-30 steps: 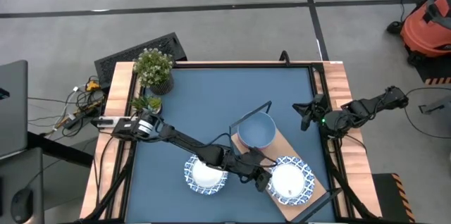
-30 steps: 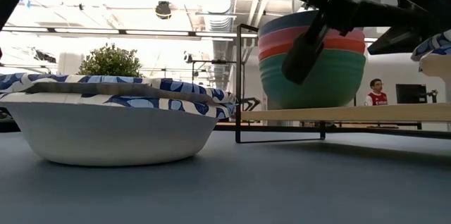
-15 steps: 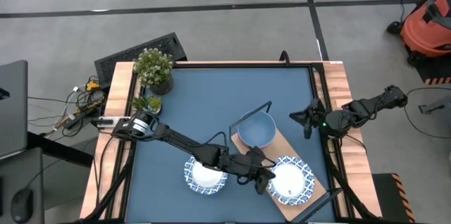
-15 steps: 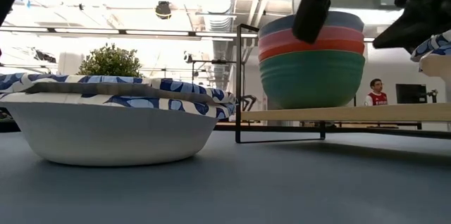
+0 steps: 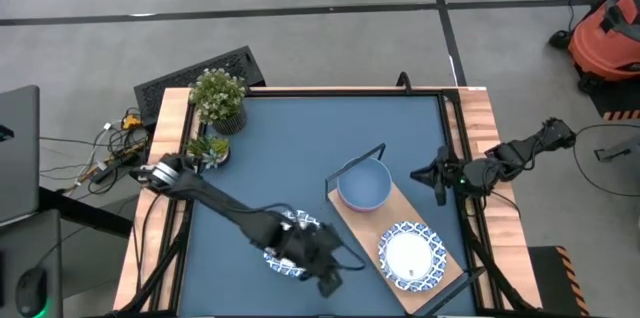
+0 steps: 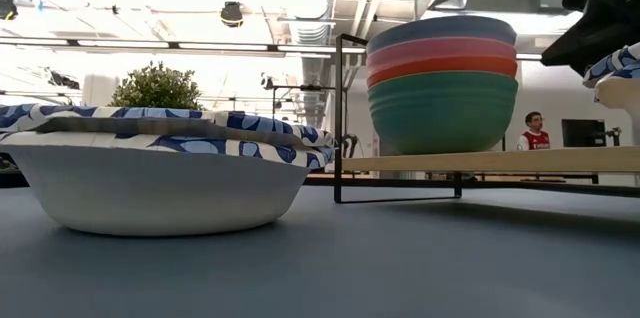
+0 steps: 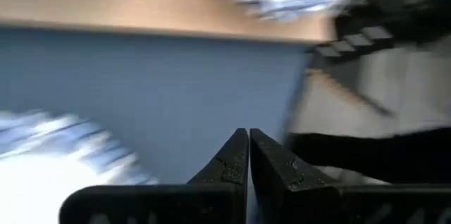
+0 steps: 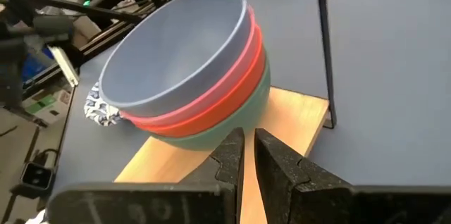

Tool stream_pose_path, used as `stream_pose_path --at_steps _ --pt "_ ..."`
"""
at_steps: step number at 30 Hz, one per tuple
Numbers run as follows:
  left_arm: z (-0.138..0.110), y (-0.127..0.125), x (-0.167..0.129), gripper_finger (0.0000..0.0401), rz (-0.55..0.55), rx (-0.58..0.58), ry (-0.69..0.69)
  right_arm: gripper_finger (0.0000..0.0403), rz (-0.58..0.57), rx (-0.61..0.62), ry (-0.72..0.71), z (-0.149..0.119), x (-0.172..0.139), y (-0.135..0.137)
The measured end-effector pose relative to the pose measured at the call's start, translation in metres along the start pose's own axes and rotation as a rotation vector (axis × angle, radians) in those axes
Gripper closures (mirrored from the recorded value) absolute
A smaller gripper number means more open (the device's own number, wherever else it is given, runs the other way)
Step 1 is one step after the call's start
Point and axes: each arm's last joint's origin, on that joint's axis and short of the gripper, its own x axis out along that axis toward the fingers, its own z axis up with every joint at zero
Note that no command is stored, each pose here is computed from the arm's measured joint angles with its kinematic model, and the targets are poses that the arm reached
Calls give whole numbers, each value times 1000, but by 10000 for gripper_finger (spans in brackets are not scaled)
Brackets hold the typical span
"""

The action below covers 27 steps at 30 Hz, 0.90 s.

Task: Place and stack bowls onto a shelf
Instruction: Stack the white bowl on top of the white bowl on the shelf

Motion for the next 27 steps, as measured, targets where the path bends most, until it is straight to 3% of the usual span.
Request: stream_pose_path --at_steps 4,9,15,20,27 --pt "-27 -1 -22 394 183 42 -13 340 -17 6 -15 0 0 -1" --pt "-55 -12 -25 346 182 95 39 340 -31 7 -28 1 0 -1" --pt "-94 -5 2 268 241 263 183 340 -36 9 -33 1 0 -1" --pt "-103 7 6 224 340 248 289 340 -36 14 -36 1 0 -1" --pt "-101 8 -10 225 405 324 238 340 -51 40 -49 1 0 -2"
